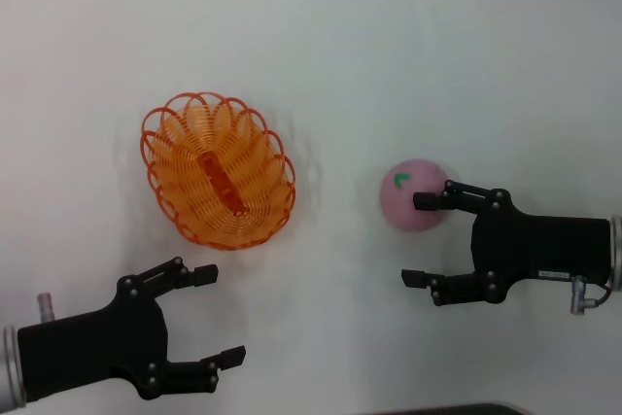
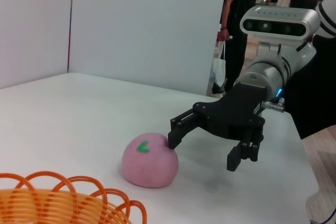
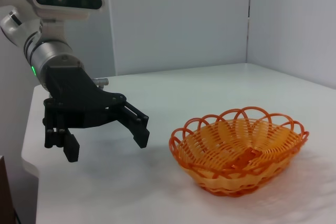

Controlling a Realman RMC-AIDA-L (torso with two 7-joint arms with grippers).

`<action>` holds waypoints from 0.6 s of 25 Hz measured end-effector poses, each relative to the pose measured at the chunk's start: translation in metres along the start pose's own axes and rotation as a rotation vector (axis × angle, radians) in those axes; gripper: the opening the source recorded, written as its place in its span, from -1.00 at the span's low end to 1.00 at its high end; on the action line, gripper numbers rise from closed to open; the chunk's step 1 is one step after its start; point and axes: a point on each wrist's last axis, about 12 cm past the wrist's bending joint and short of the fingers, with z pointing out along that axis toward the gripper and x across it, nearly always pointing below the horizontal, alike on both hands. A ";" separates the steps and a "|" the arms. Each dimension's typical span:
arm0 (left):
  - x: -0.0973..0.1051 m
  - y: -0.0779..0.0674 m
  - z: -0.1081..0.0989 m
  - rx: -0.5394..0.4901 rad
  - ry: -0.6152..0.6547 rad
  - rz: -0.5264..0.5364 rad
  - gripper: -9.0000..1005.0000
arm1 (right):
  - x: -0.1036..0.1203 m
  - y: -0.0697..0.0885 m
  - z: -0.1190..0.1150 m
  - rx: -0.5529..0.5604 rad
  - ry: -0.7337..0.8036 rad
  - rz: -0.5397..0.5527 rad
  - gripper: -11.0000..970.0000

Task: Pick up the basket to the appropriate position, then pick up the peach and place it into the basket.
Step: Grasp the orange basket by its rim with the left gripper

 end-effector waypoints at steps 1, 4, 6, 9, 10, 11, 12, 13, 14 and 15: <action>0.000 0.000 0.000 0.000 0.000 0.000 0.86 | 0.000 0.000 0.000 0.000 0.000 0.000 0.94; 0.000 0.000 0.000 0.001 0.000 0.000 0.86 | 0.000 0.000 0.000 0.000 0.000 0.000 0.94; 0.000 0.000 0.000 0.001 -0.001 0.001 0.85 | 0.000 0.000 0.000 0.000 0.000 0.000 0.94; 0.000 0.000 0.000 0.002 -0.002 0.000 0.84 | 0.000 0.000 0.000 0.000 0.000 0.000 0.94; 0.000 0.000 0.000 0.002 -0.002 -0.001 0.84 | 0.000 0.000 0.000 0.000 0.000 0.000 0.94; 0.000 0.000 0.000 0.003 -0.003 -0.004 0.84 | 0.000 0.000 0.000 0.000 0.000 0.000 0.94; -0.001 0.000 0.000 0.003 -0.004 -0.008 0.84 | 0.000 0.000 0.000 0.001 0.000 0.000 0.94; -0.001 0.000 0.000 0.003 -0.007 -0.017 0.83 | 0.000 0.000 0.000 0.001 0.000 0.000 0.94; -0.003 0.002 -0.001 -0.002 -0.018 -0.060 0.83 | 0.000 0.000 0.000 0.001 -0.001 0.000 0.94; -0.004 0.003 -0.001 -0.004 -0.020 -0.081 0.83 | 0.000 0.000 0.000 0.001 -0.001 -0.001 0.94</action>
